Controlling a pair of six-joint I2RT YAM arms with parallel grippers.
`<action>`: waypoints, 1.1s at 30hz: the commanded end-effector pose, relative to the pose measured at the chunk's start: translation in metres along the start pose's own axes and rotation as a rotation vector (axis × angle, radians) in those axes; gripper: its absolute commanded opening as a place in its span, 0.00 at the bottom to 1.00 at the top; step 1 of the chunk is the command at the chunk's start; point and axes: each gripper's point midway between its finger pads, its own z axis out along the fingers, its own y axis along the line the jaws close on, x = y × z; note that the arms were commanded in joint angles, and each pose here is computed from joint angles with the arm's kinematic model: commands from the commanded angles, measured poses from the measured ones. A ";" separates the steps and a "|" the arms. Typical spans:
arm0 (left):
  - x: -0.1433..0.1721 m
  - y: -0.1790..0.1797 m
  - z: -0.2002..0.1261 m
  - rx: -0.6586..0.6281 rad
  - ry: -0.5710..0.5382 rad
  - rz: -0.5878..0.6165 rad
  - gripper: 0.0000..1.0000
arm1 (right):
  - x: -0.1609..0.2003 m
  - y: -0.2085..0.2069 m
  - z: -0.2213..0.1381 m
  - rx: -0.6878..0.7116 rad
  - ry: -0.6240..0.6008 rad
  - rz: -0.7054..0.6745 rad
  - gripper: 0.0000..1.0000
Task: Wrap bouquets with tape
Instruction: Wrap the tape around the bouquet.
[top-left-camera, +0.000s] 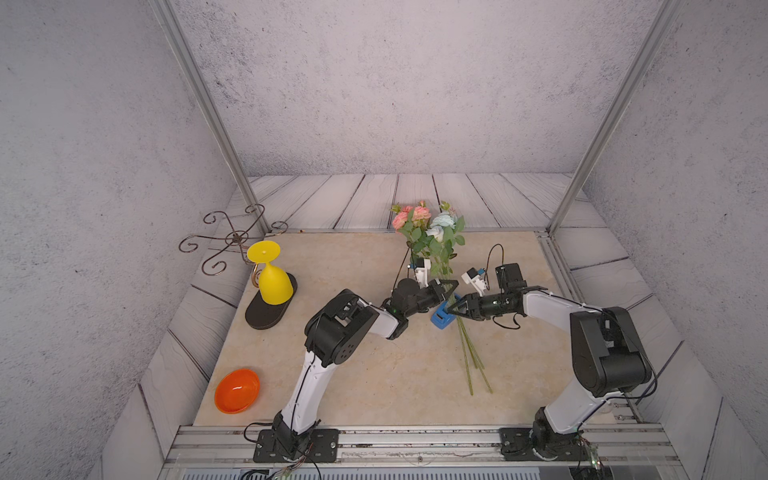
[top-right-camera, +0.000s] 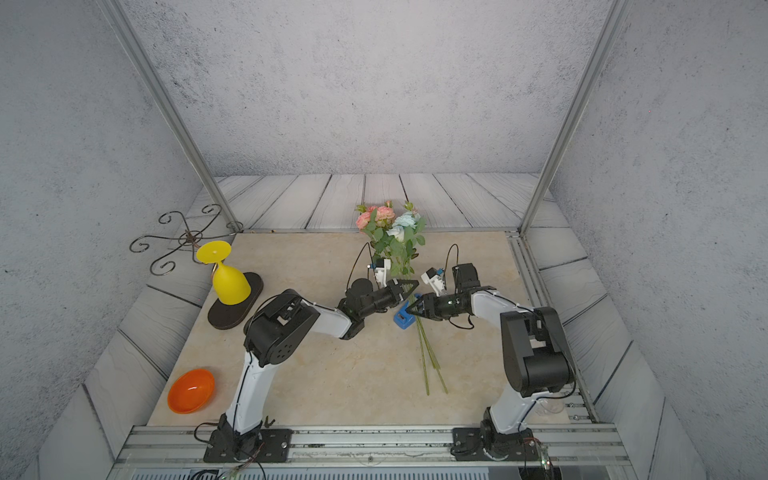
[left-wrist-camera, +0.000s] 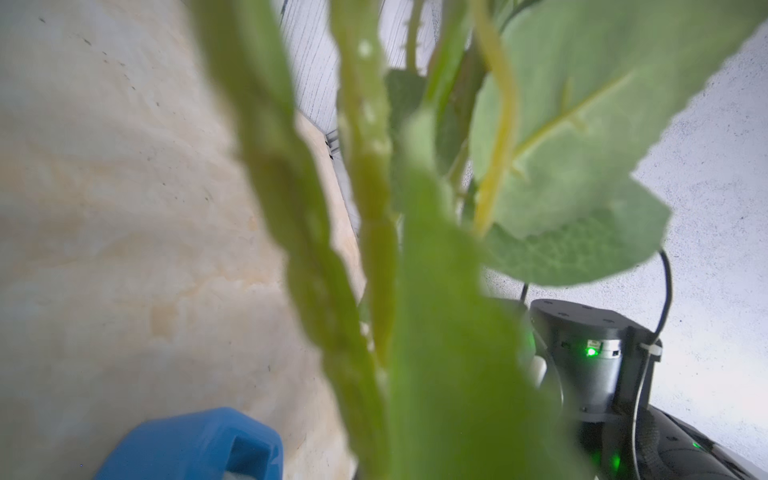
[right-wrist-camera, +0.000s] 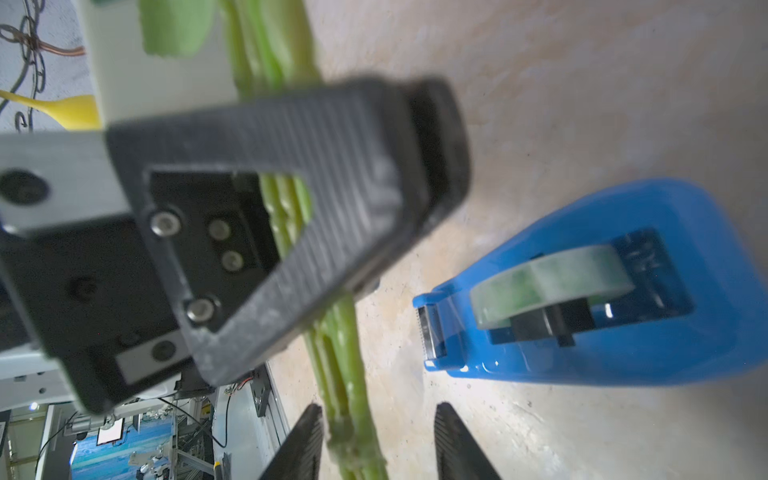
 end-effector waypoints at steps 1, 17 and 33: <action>-0.019 -0.035 0.000 0.095 -0.054 0.070 0.00 | 0.010 -0.001 0.004 -0.030 0.005 0.051 0.47; -0.005 -0.020 -0.006 0.013 0.018 0.059 0.08 | 0.016 -0.019 -0.011 0.259 0.090 -0.018 0.00; 0.036 0.010 -0.015 -0.282 0.293 -0.011 0.49 | 0.005 -0.006 -0.003 0.420 0.182 -0.208 0.00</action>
